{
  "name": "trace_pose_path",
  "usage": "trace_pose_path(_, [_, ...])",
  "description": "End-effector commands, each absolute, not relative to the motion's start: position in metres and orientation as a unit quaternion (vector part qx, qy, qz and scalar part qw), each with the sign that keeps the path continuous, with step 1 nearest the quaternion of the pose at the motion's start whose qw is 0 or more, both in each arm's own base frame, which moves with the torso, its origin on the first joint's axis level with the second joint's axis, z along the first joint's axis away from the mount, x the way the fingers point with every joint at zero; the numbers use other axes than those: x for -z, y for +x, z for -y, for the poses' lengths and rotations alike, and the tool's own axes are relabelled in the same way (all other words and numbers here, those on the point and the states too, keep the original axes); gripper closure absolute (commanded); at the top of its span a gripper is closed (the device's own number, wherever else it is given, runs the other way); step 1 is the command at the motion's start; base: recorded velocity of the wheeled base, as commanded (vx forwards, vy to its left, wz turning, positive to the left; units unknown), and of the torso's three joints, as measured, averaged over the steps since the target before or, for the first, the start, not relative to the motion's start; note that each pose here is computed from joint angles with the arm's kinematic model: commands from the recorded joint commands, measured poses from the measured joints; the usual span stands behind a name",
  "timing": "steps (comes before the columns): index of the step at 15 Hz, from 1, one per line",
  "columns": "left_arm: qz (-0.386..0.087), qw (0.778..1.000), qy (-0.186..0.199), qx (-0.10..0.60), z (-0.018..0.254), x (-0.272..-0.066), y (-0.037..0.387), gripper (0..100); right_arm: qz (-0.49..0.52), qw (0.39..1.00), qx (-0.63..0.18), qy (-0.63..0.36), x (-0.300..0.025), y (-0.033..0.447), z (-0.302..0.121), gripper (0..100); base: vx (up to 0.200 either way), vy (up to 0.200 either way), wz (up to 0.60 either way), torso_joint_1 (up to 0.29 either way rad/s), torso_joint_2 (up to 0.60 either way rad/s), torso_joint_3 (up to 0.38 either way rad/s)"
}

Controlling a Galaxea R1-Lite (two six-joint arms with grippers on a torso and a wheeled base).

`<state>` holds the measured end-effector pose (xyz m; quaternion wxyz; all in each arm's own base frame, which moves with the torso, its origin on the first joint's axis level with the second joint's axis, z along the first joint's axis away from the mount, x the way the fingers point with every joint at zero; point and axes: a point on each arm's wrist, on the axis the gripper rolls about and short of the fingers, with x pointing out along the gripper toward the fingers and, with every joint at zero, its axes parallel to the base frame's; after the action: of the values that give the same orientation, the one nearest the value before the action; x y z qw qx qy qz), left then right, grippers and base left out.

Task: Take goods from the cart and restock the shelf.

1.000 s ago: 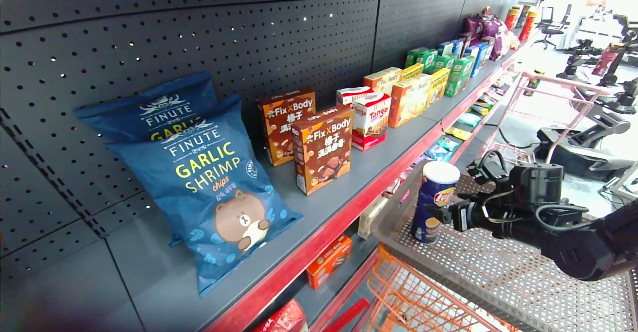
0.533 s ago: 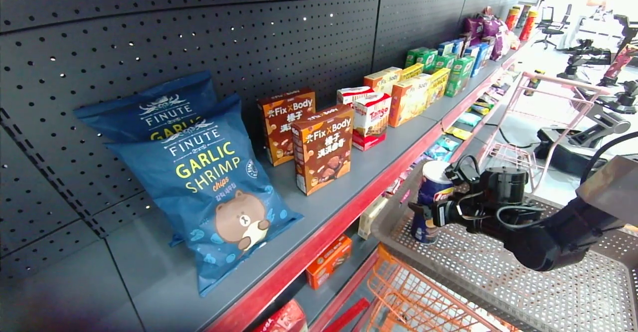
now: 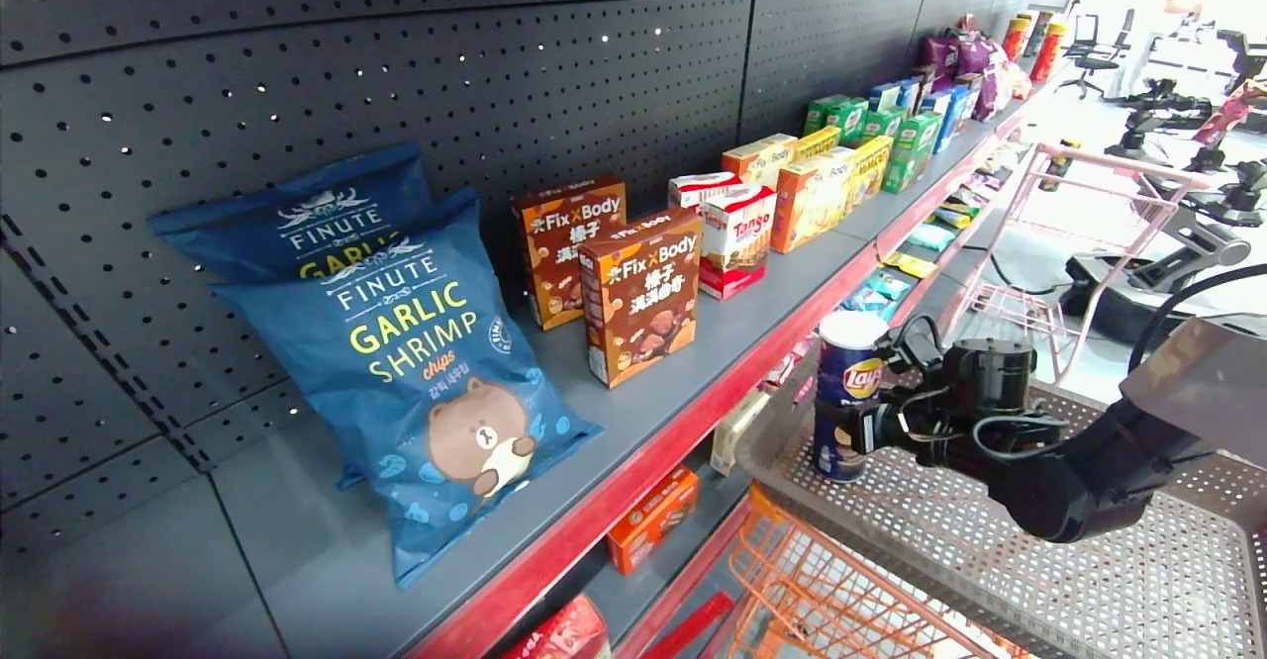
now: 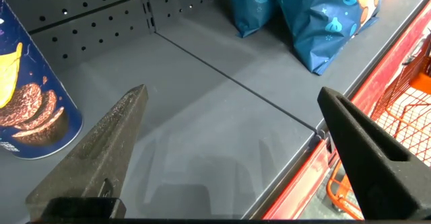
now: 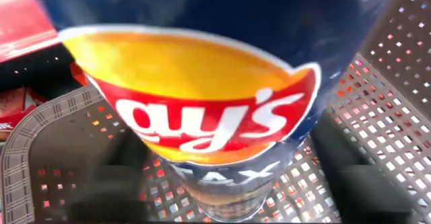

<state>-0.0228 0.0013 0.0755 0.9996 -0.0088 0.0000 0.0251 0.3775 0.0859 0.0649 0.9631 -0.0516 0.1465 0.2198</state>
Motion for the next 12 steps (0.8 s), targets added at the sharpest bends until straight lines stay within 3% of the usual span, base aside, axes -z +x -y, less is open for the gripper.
trace_pose_path(1, [0.0,1.0,-0.009,-0.025,-0.001,-0.075,-0.023,0,-0.154,0.963,-0.217,-0.052,-0.061,0.377,-0.084,100,0.0,0.0,0.0,0.0,0.0,0.0])
trace_pose_path(4, [0.0,1.0,-0.009,-0.025,-0.001,-0.075,-0.023,0,-0.146,0.965,-0.211,-0.053,-0.073,0.372,-0.083,100,0.0,0.0,0.0,0.0,0.0,0.0])
trace_pose_path(7, [0.0,1.0,-0.009,-0.025,-0.001,-0.075,-0.023,0,-0.121,0.979,-0.153,-0.062,-0.116,0.354,-0.078,100,0.0,0.0,0.0,0.0,0.0,0.0])
trace_pose_path(12, [0.0,1.0,-0.01,-0.025,-0.001,-0.075,-0.023,0,-0.086,0.989,-0.105,-0.056,-0.191,0.251,-0.072,100,0.0,0.0,0.0,0.0,0.0,0.0])
